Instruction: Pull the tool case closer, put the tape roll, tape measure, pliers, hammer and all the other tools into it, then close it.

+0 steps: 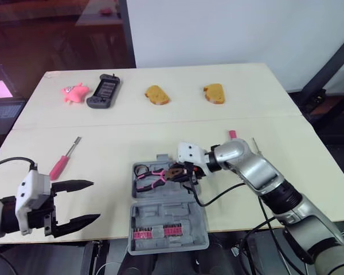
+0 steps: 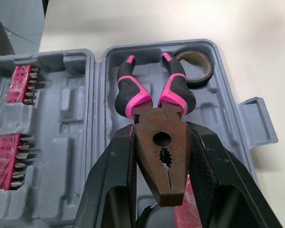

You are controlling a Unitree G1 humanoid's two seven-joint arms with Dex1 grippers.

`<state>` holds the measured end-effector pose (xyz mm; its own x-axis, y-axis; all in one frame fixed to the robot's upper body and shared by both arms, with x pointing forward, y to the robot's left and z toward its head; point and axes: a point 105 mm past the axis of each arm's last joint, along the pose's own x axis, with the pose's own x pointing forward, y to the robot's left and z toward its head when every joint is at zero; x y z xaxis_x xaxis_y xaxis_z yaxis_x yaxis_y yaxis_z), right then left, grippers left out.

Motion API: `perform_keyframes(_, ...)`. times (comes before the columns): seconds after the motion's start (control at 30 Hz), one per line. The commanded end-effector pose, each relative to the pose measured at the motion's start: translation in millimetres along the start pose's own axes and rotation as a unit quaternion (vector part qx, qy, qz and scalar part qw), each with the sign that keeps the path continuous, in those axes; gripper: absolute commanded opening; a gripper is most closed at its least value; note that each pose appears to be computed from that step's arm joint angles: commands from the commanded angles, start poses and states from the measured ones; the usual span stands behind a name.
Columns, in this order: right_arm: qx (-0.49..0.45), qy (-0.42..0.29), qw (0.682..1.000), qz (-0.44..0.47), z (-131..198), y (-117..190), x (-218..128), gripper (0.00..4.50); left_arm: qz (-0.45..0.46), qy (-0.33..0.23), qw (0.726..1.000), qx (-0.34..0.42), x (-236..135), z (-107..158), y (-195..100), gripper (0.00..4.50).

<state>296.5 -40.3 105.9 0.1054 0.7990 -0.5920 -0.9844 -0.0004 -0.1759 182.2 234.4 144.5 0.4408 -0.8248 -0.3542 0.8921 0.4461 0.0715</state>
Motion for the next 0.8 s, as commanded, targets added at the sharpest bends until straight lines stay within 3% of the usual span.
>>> perform_keyframes(0.03, -0.018, -0.014, 1.0, 0.007, 8, 4, 3, 0.97, 0.003, 0.003, 1.0, 0.016, -1, 3, 3, 4.5)
perform_keyframes(0.8, -0.025, 0.001, 1.0, 0.012, -8, 12, 23, 0.97, -0.001, 0.011, 1.0, 0.025, 5, 0, 10, 4.5)
